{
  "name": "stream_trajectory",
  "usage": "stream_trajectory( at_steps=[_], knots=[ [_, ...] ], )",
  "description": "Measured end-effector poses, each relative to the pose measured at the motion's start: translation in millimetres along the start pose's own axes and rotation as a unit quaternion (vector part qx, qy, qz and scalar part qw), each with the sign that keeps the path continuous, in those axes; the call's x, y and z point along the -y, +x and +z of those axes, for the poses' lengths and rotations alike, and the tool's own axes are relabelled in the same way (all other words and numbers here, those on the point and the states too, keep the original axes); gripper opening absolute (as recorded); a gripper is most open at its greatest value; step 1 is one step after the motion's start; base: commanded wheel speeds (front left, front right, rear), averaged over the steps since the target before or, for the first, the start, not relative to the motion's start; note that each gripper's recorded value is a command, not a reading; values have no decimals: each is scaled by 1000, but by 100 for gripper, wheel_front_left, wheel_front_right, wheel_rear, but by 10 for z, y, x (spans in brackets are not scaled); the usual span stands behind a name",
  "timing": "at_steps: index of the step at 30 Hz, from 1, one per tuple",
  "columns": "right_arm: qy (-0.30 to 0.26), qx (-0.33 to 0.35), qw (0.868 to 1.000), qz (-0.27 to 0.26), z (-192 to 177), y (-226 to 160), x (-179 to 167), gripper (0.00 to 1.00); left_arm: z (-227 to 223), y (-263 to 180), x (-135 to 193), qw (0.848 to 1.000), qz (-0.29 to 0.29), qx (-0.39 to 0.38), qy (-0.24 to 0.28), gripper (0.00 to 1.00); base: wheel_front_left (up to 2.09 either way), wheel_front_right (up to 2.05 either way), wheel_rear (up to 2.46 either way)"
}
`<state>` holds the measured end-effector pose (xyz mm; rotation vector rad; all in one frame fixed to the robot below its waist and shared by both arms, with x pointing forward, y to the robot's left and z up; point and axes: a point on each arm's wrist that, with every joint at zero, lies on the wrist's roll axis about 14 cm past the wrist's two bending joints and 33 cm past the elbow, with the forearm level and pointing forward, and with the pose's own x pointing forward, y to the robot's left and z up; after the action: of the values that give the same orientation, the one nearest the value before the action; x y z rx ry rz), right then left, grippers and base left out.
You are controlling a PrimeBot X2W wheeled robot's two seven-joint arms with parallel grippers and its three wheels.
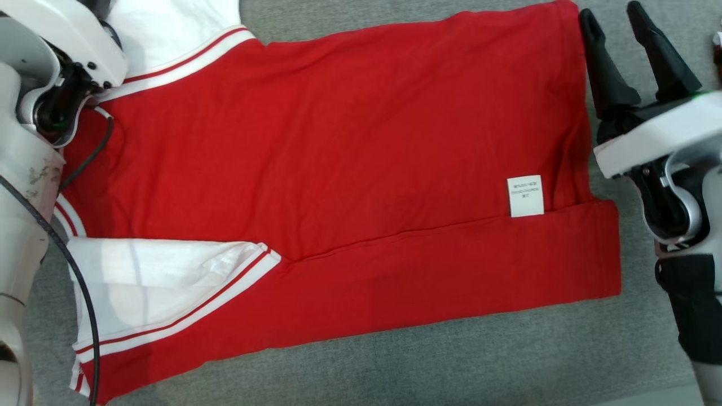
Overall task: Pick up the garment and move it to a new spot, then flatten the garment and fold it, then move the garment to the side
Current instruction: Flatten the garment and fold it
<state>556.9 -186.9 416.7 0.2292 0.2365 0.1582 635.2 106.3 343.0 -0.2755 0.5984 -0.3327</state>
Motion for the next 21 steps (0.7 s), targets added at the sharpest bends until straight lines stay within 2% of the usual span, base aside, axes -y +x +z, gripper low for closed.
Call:
stream_trajectory(
  at_steps=[7, 8, 9, 10, 21],
  knots=[
    [5, -92, 995, 31, -322, 184, -104, 100, 78, -61, 47, 1000, -9, 8, 9, 0, 0, 0, 0],
    [5, -100, 994, 35, -324, 201, -111, 77, 91, -66, 50, 1000, -10, 9, 12, 0, 0, 0, 0],
    [5, -100, 994, 35, -324, 201, -111, 19, 91, -66, 50, 1000, -10, 9, 12, 0, 0, 0, 0],
    [1, -108, 993, 39, -324, 212, -109, 0, 115, -71, 62, 1000, -13, 12, 12, 0, 0, 0, 0],
    [5, -117, 991, 66, -73, 313, -145, 0, 656, -288, 260, 995, -54, 84, 7, 0, 0, 0, 0]
  ],
)
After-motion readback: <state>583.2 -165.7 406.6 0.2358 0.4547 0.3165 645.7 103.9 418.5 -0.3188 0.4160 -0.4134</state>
